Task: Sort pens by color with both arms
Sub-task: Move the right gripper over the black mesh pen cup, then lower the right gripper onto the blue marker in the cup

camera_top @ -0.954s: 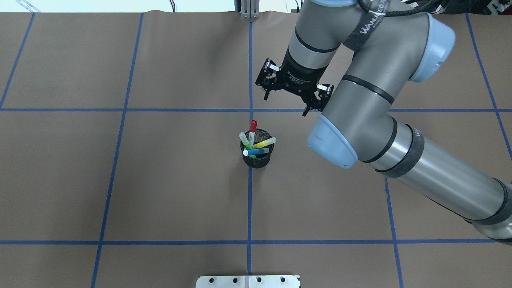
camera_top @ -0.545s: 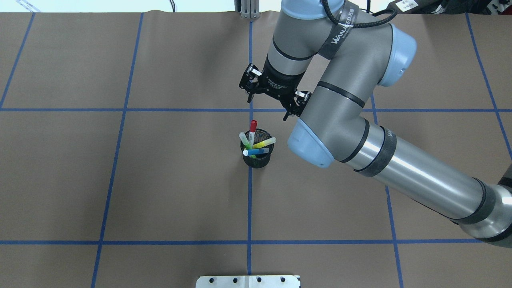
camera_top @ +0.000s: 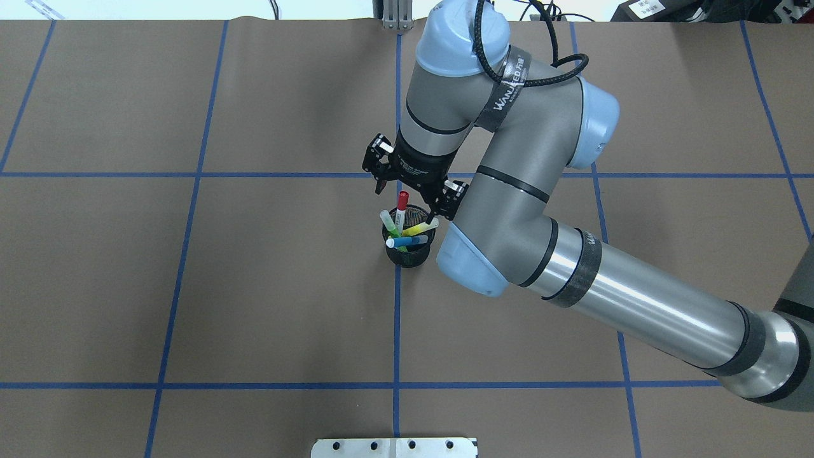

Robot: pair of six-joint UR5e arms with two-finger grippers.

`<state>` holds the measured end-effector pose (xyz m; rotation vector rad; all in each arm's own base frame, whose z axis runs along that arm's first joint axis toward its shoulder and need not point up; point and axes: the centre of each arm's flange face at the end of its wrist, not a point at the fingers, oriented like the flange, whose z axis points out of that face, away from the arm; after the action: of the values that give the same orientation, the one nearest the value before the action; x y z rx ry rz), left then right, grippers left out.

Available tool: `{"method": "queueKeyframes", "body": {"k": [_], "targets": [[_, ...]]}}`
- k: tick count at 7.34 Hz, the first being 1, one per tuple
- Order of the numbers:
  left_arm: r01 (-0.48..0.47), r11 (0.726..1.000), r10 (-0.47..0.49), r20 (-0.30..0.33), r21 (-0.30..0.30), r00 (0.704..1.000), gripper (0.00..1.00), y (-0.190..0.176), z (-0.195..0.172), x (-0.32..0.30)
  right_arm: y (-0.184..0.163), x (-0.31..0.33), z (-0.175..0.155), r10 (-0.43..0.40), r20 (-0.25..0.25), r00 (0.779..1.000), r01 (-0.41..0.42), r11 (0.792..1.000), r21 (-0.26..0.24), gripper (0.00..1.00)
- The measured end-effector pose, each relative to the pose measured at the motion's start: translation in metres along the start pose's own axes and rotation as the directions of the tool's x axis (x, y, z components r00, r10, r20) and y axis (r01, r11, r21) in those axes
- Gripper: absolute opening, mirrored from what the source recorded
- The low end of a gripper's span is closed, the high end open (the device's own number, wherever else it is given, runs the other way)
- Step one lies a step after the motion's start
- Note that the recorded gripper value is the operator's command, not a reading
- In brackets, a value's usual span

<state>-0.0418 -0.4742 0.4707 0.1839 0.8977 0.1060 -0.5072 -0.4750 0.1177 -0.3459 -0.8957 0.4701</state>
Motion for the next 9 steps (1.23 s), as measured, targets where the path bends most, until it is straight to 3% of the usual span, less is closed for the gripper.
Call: {"method": "queueKeyframes", "body": {"k": [2,9], "targets": [[-0.003,1.0,0.003,0.0,0.002,1.0,1.0,-0.003,-0.001,0.001,0.012,0.002,0.013,0.036,-0.015,0.999,-0.036,0.999,-0.012,0.79],[-0.021,1.0,0.021,0.004,0.017,1.0,1.0,-0.014,-0.007,0.008,0.016,0.013,0.039,0.162,-0.056,0.985,-0.162,0.987,-0.006,0.79]]}}
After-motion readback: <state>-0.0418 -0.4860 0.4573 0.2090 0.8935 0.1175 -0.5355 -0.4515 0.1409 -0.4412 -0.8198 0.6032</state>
